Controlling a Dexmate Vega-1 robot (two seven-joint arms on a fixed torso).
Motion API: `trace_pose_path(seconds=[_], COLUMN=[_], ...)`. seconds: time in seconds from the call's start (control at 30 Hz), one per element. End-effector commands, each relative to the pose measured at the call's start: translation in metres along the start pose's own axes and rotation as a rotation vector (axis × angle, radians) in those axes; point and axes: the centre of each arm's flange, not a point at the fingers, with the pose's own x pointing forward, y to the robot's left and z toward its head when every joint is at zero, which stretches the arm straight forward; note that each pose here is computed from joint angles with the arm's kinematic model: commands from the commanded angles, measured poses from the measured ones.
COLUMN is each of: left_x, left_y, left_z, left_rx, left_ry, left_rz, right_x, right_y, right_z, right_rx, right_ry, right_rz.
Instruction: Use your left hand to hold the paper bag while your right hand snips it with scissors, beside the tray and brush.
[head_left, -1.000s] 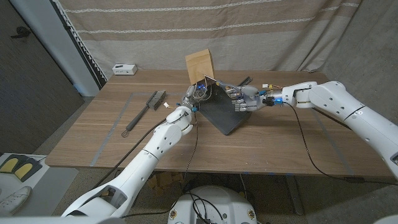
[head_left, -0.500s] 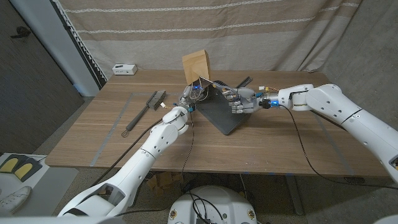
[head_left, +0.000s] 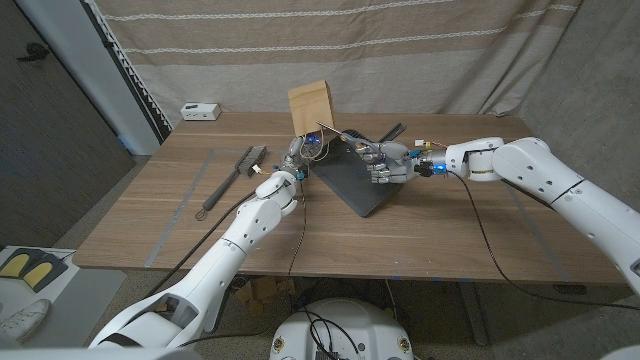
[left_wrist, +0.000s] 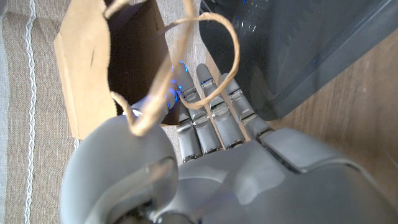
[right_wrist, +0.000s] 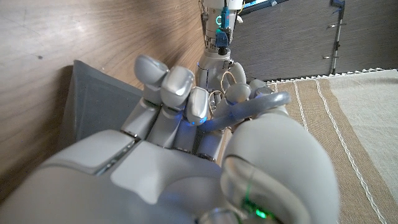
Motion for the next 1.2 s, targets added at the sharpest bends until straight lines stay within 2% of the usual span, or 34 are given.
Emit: trace_pose_path(seconds=[0.03,0.3,0.43,0.67,1.0,1.2], left_x=[0.005,0.007,0.007,0.007,0.006,0.005], left_y=[0.012,0.017,0.02,0.025,0.021,0.021], left_z=[0.01,0.008,0.012,0.014,0.01,0.009], left_rx=[-0.009,-0.018,-0.018,-0.016,-0.025,-0.007], left_ry=[-0.023,-0.011,-0.01,-0.023,0.0,-0.02], left_rz=[-0.002,-0.003,0.008,0.035,0.024,0.042], right_x=[-0.002,-0.001,-0.001,0.002,0.001,0.0], right_y=[0.003,0.005,0.006,0.0,-0.004,-0.005], right_z=[0.002,0.001,0.003,0.004,0.004,0.006], right_rx=[-0.002,0.008,0.017,0.011,0.014,-0.001], right_ry=[-0.004,0.0,-0.001,0.006,0.009,0.011], right_rz=[-0.045,-0.06,-0.06,-0.057,-0.048,-0.031])
